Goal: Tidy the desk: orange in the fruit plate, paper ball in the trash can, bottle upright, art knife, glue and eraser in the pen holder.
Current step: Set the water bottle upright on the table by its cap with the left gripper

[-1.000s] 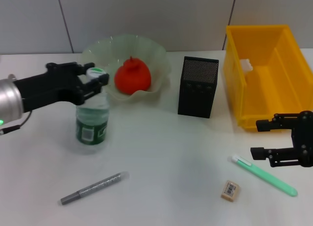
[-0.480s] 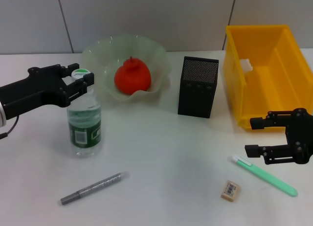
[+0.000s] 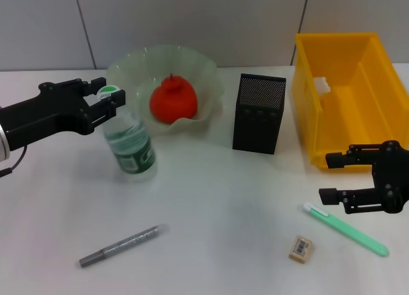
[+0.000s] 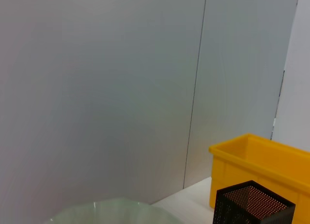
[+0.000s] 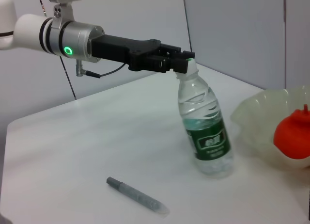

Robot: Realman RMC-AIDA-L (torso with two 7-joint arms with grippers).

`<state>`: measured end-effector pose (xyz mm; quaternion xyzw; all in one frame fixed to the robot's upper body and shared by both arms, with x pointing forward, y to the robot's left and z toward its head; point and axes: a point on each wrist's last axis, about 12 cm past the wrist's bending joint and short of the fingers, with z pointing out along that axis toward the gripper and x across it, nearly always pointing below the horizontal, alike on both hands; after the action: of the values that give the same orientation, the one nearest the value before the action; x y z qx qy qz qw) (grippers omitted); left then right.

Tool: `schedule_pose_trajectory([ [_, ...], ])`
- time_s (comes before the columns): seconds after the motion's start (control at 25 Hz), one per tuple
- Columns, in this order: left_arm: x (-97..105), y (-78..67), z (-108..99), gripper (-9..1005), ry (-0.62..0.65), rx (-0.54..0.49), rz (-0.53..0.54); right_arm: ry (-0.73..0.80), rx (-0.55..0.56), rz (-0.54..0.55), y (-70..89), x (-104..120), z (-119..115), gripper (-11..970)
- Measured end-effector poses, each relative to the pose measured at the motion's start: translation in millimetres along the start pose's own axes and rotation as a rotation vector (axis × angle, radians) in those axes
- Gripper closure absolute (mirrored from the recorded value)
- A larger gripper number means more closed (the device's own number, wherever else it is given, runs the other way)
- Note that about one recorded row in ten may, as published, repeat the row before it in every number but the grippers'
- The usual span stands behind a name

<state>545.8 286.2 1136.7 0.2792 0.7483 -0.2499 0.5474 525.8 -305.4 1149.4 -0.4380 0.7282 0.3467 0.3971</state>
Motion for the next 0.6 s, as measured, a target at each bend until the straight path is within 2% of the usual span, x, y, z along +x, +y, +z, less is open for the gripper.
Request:
schedule_pose_trajectory([
  [0.24, -3.1, 1.2, 2.9, 569, -0.007, 0.003, 0.002, 0.0, 0.003, 0.003, -0.1, 0.9, -0.1, 215],
  [0.48, -3.5, 1.7, 2.8, 652, -0.008, 0.0, 0.003, -0.002, 0.002, 0.009, -0.5, 2.1, 0.6, 215],
  [0.6, -3.9, 1.4, 2.3, 763, -0.007, 0.006, 0.005, -0.002, 0.002, 0.01, -0.5, 2.2, 0.6, 215],
])
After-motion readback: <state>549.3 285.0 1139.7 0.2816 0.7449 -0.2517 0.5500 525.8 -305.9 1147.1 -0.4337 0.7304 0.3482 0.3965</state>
